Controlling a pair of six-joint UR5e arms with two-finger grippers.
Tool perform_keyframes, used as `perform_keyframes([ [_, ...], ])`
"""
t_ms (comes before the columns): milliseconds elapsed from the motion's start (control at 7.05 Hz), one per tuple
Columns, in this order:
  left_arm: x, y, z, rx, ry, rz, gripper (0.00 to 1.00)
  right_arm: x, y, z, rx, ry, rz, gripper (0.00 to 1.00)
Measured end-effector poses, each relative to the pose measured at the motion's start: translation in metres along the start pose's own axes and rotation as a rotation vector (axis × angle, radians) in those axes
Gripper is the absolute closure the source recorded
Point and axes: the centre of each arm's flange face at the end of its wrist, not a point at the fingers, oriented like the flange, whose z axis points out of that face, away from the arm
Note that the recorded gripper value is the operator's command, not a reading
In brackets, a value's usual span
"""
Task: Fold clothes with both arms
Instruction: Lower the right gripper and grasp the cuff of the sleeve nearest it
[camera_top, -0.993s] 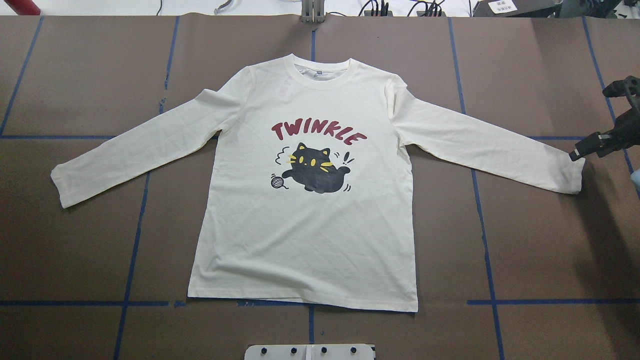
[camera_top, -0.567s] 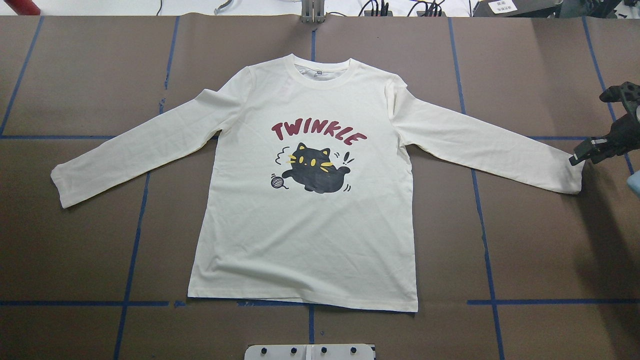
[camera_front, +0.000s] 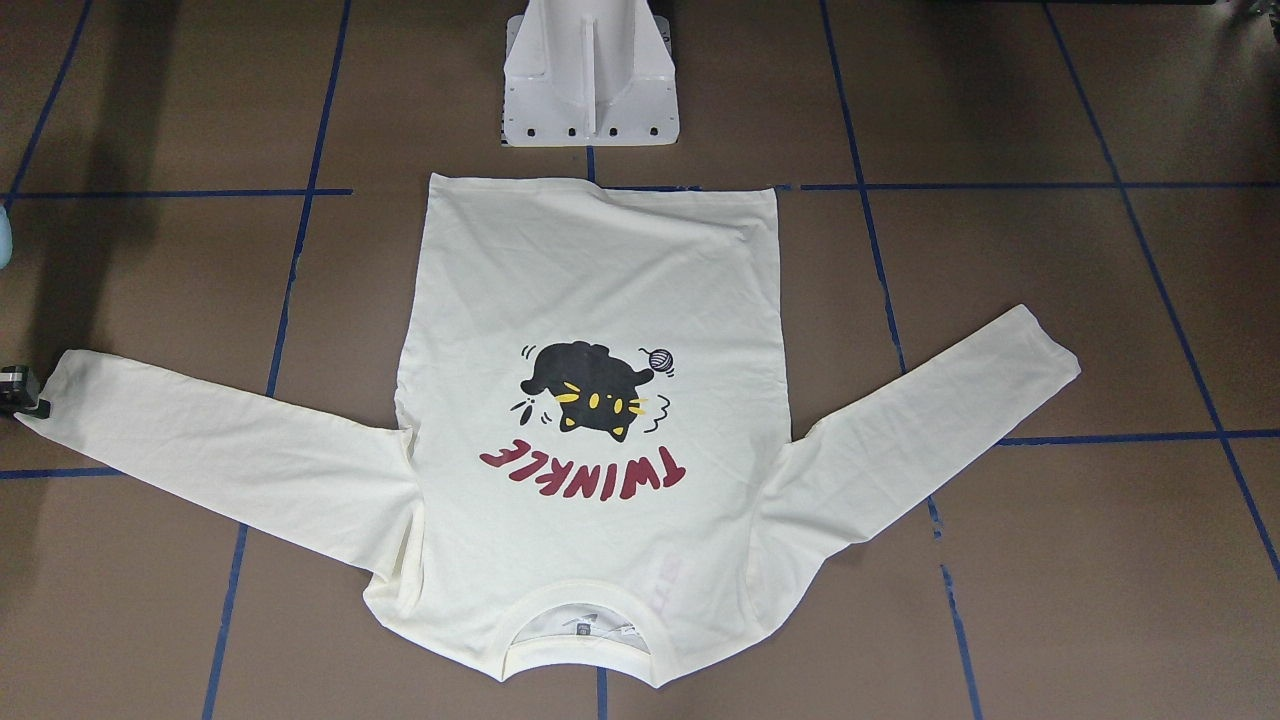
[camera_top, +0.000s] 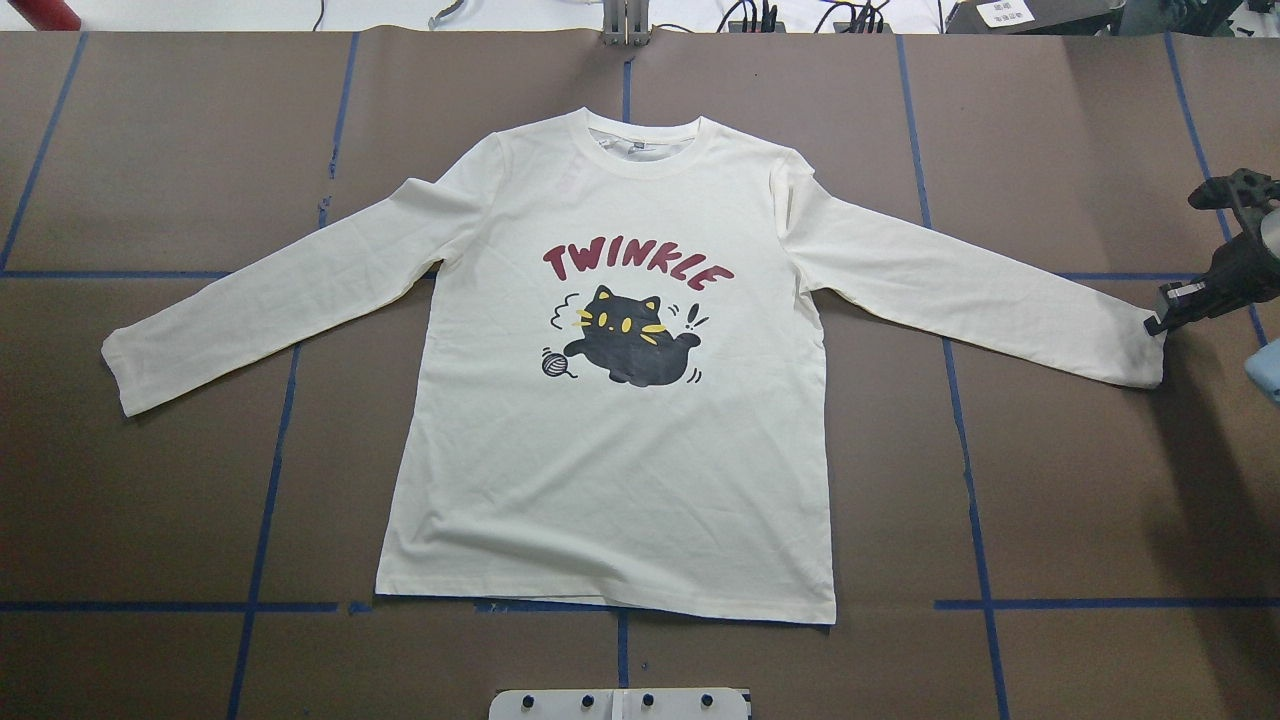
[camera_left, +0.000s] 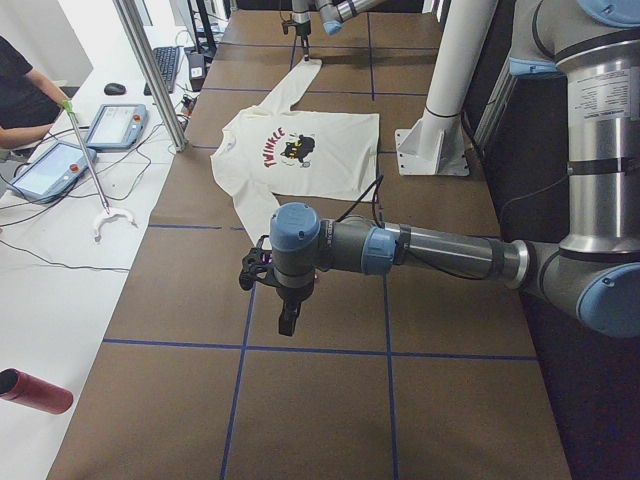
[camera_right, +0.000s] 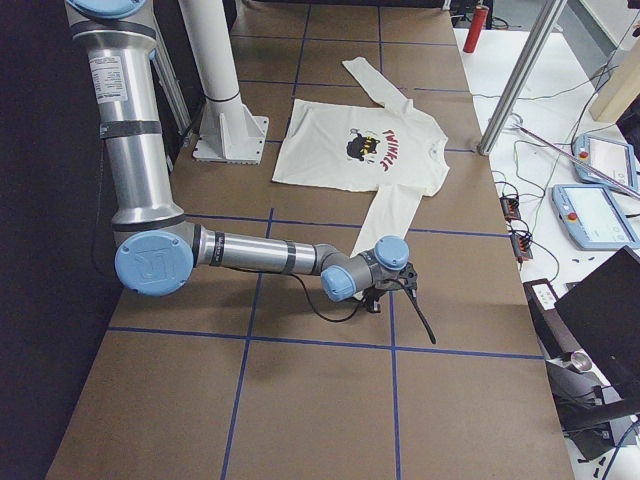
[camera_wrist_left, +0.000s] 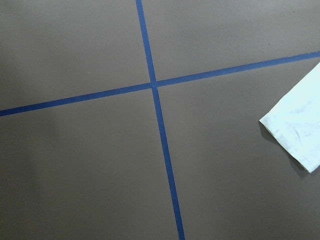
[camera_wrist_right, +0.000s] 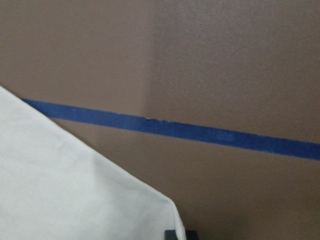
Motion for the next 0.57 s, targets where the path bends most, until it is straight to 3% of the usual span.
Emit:
perform_keyframes([
  [284,0.001,0.000,-0.001,0.002,0.000,0.001,0.00,-0.035,-0.010,-0.025,0.043,-0.034,0.016,1.00],
  [567,0.003,-0.001,-0.004,0.009,-0.001,0.007,0.00,-0.133,-0.010,-0.062,0.094,-0.113,0.109,1.00],
])
